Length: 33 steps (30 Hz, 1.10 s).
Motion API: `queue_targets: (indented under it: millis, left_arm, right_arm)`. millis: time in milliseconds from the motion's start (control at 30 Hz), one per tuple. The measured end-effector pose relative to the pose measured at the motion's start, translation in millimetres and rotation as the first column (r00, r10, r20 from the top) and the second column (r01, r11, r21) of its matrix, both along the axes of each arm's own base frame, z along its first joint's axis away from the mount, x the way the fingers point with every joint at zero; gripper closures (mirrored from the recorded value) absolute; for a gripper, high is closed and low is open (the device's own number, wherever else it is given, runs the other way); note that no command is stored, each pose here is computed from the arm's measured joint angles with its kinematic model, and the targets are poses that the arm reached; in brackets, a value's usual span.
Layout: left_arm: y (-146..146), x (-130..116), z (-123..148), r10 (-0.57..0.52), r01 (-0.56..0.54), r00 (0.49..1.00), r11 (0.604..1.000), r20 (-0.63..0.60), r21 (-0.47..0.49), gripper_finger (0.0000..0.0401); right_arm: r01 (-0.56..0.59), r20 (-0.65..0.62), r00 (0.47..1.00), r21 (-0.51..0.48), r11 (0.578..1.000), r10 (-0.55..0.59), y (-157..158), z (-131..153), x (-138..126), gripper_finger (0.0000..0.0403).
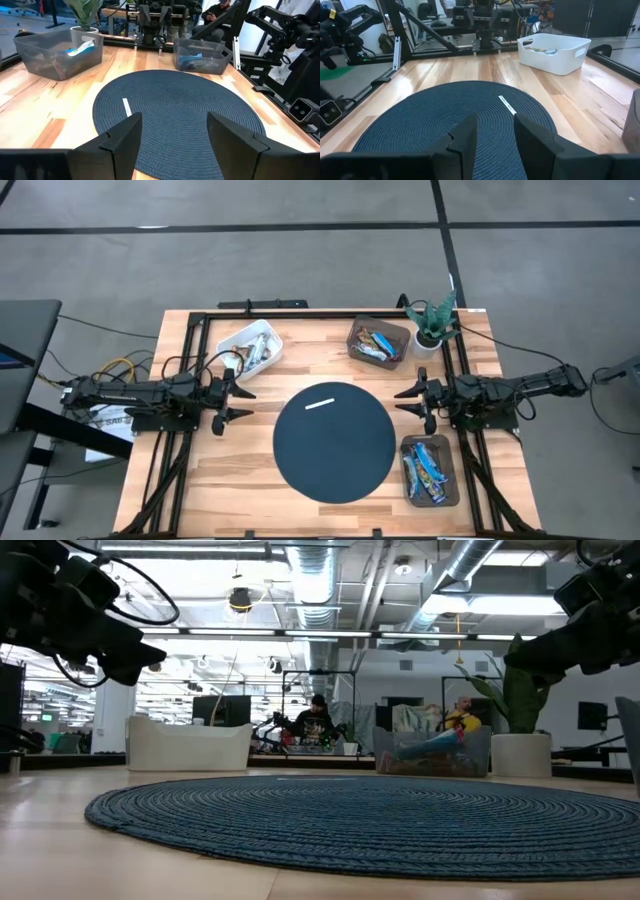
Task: Pick and place Granola Bars by type
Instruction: Return to Home Position
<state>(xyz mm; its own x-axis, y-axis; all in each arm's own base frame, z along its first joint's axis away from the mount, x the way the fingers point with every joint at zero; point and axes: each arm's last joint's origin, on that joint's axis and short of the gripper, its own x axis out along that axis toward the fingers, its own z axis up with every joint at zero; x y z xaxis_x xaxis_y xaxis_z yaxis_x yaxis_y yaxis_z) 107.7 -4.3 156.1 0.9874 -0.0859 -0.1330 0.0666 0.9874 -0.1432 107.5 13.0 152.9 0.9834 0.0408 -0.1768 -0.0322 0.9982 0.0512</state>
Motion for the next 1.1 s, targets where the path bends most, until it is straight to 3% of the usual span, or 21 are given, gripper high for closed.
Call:
queue_targets:
  millis: [1100]
  left_arm:
    - [0.0, 0.0, -0.2, 0.0, 0.0, 1.0, 1.0, -0.002, -0.004, 0.0185]
  right_arm:
    - [0.0, 0.0, 1.0, 0.0, 1.0, 0.0, 0.0, 0.0, 0.0, 0.028]
